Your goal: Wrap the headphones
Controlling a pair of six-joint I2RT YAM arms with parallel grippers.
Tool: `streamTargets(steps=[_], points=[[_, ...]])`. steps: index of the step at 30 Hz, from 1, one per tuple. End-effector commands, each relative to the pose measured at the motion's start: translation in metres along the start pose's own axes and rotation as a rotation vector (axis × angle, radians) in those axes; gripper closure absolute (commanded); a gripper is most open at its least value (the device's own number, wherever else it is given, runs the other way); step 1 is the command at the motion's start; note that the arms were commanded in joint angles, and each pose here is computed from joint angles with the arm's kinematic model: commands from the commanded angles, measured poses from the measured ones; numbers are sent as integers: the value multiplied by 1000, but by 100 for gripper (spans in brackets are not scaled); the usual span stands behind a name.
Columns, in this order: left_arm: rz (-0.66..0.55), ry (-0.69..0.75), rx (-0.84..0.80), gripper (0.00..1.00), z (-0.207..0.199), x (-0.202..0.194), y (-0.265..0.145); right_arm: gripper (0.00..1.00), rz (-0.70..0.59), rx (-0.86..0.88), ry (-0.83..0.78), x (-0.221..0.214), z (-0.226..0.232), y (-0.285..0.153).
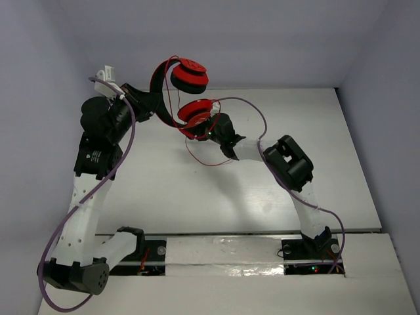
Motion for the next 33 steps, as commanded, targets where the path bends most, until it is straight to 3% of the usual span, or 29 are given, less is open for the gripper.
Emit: streamTargets(steps=[1,8,11,12,15,20,21,23,33], points=[[-108,6,-106,100,-28,33,-19,39,-64,84,18,19,24,12],[-83,2,-128,100,-30,25,-22,43,-7,217,40,8,43,21],[-93,4,-128,100,-31,28,-23,66,-7,232,48,8,45,21],[-92,4,-126,100,-30,28,-23,80,-5,228,53,6,43,20],[-113,12,-98,100,-28,35,-21,100,0,252,59,6,48,12],[-188,19,-3,100,-17,52,-13,100,28,199,37,-12,38,-24],[-195,22,32,100,-11,52,-8,100,18,213,19,-9,55,-37],[-227,34,115,100,3,54,-4,100,44,126,-1,-23,40,-55],[-262,59,375,100,55,43,18,100,166,-35,-108,-72,55,-153]])
Point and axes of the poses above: each gripper's point midway between its finger pads, its own y axis out along the fingers, its own z axis along the line the jaws close on, x = y × z, the point moved 4 cm from there along -y, back along the fingers, and after that the axes turned 15 degrees about y, right-handed, at the moved point
